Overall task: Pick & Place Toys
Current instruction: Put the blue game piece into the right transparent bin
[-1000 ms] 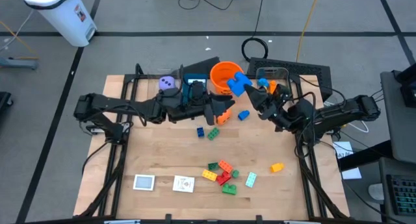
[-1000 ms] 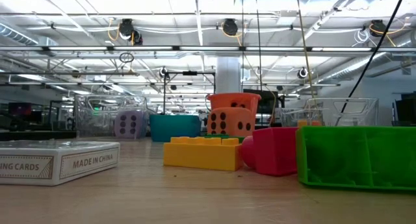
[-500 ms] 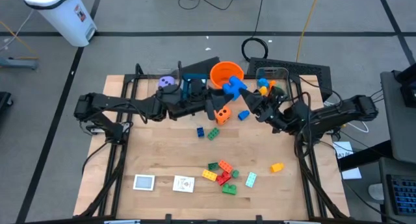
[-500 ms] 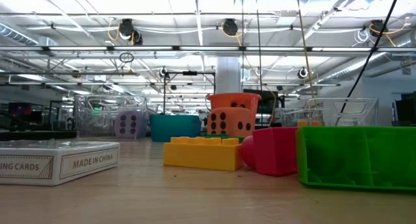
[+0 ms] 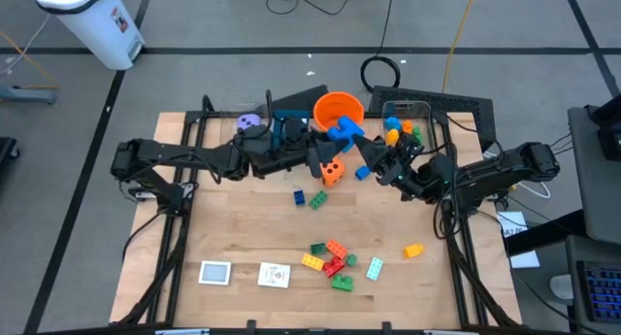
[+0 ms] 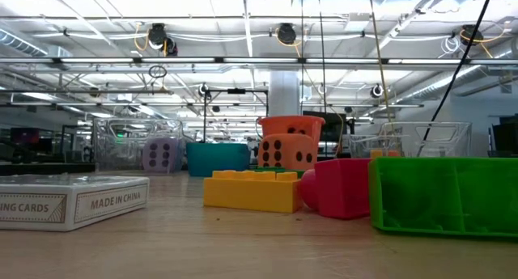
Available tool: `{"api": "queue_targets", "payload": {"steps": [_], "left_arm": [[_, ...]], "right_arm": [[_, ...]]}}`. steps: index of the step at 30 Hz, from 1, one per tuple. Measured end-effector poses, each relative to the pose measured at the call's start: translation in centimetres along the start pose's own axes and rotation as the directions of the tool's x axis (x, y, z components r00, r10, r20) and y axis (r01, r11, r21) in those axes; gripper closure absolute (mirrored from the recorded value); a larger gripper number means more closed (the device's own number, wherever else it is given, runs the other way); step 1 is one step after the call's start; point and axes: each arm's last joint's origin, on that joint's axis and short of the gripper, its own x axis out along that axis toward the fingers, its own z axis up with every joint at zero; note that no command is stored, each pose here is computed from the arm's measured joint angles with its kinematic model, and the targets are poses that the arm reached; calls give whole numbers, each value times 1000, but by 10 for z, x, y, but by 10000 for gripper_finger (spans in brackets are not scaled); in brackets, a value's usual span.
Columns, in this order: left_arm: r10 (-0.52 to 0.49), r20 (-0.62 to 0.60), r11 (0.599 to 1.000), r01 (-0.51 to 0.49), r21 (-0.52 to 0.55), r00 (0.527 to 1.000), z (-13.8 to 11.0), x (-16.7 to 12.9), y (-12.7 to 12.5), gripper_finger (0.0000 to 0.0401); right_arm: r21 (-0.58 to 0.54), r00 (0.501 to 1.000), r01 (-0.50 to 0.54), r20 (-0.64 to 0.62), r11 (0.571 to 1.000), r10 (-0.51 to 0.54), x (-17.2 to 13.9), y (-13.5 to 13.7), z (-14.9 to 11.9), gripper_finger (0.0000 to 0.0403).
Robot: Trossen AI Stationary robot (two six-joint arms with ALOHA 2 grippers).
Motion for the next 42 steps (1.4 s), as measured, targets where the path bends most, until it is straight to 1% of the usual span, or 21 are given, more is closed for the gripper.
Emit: {"api": "queue_targets", "payload": {"steps": [6,8,10,14,17,24,27,31,33,37,42], "left_arm": [[4,3,1000,-4,-5,1000,2,1,3,240],[4,3,1000,-4,-6,1000,2,1,3,249],[3,2,1000,-3,-5,1000,2,1,3,249],[-3,-1,1000,3,12,1000,2,1,3,230],[-27,-14,999,27,28,1000,2,1,2,228],[-73,-40,996,75,53,997,1,1,0,251],[-88,-45,994,91,69,995,4,-1,-1,244],[-101,-36,990,104,100,994,12,-7,-5,233],[-110,-21,987,111,120,994,20,-11,-8,235],[-99,-32,981,103,165,995,35,-25,-12,247],[-64,-110,975,85,203,992,48,-44,-13,240]], "right_arm": [[-18,1000,0,1,1000,0,0,0,0,399],[-19,1000,0,1,1000,0,0,0,0,399],[-19,1000,0,1,1000,0,0,0,0,399],[-37,1000,0,-1,999,0,0,0,0,395],[-63,999,-33,-20,998,31,0,1,0,378],[-101,997,-74,-37,992,70,-1,4,3,317],[-106,995,-93,-49,990,88,-1,6,5,289],[-123,995,-93,-58,988,87,-2,8,10,259],[-128,995,-91,-61,988,84,-3,9,14,249],[-150,992,-109,-73,983,99,-5,13,22,235],[-169,991,-107,-95,980,92,-9,18,34,229]]}}
